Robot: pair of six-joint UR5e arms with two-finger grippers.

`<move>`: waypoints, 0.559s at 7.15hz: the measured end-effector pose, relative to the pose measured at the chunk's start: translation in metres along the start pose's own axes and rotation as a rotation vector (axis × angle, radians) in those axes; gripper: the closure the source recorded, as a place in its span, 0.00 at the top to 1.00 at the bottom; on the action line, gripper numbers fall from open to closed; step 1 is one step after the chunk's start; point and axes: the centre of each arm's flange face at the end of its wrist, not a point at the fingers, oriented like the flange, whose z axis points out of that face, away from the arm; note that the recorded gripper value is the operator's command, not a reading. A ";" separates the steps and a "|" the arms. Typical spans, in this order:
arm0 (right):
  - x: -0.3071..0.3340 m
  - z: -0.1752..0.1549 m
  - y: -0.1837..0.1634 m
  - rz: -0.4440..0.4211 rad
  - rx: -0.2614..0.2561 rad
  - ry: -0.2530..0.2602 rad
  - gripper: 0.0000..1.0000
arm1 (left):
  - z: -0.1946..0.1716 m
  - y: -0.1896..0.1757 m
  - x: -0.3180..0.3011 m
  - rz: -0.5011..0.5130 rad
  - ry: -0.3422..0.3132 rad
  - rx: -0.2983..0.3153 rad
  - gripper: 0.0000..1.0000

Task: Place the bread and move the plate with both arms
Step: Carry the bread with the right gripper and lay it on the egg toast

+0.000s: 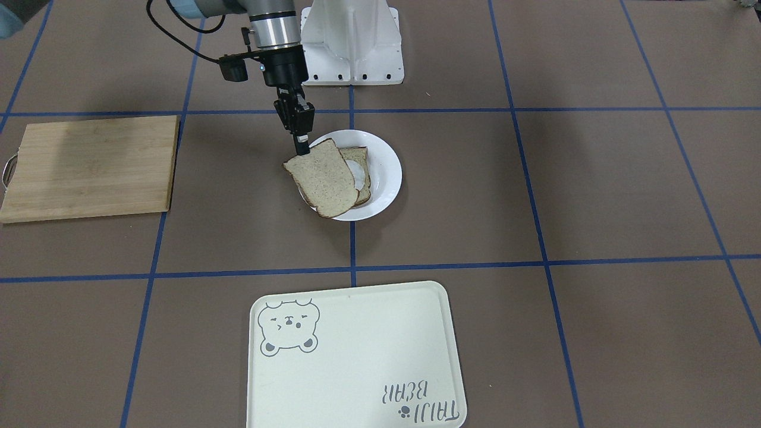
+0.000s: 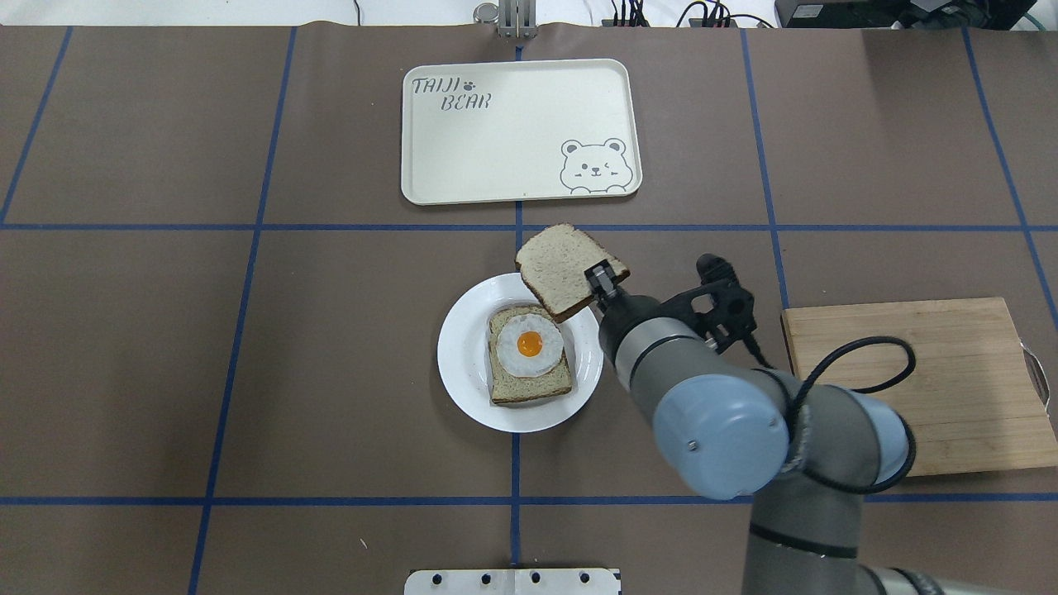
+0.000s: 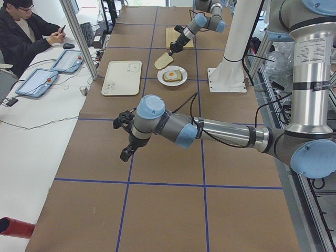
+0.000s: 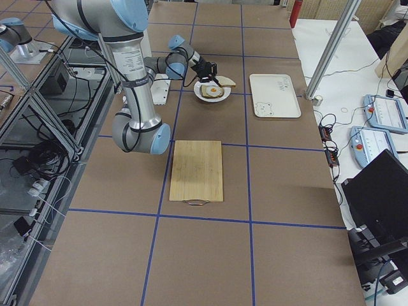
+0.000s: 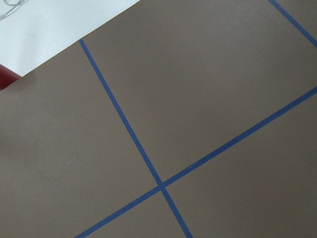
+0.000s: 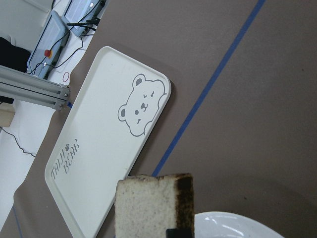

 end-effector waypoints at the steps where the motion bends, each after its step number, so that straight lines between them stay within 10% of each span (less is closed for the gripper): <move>1: 0.007 0.004 0.024 -0.003 0.026 0.010 0.00 | 0.001 0.001 -0.001 -0.002 0.000 -0.002 0.98; 3: 0.020 0.018 0.051 -0.046 0.049 0.036 0.99 | 0.001 0.001 -0.001 -0.002 0.000 -0.002 0.98; 4: 0.026 0.019 0.056 -0.088 0.048 0.047 1.00 | 0.001 0.001 0.000 -0.002 0.001 -0.002 0.98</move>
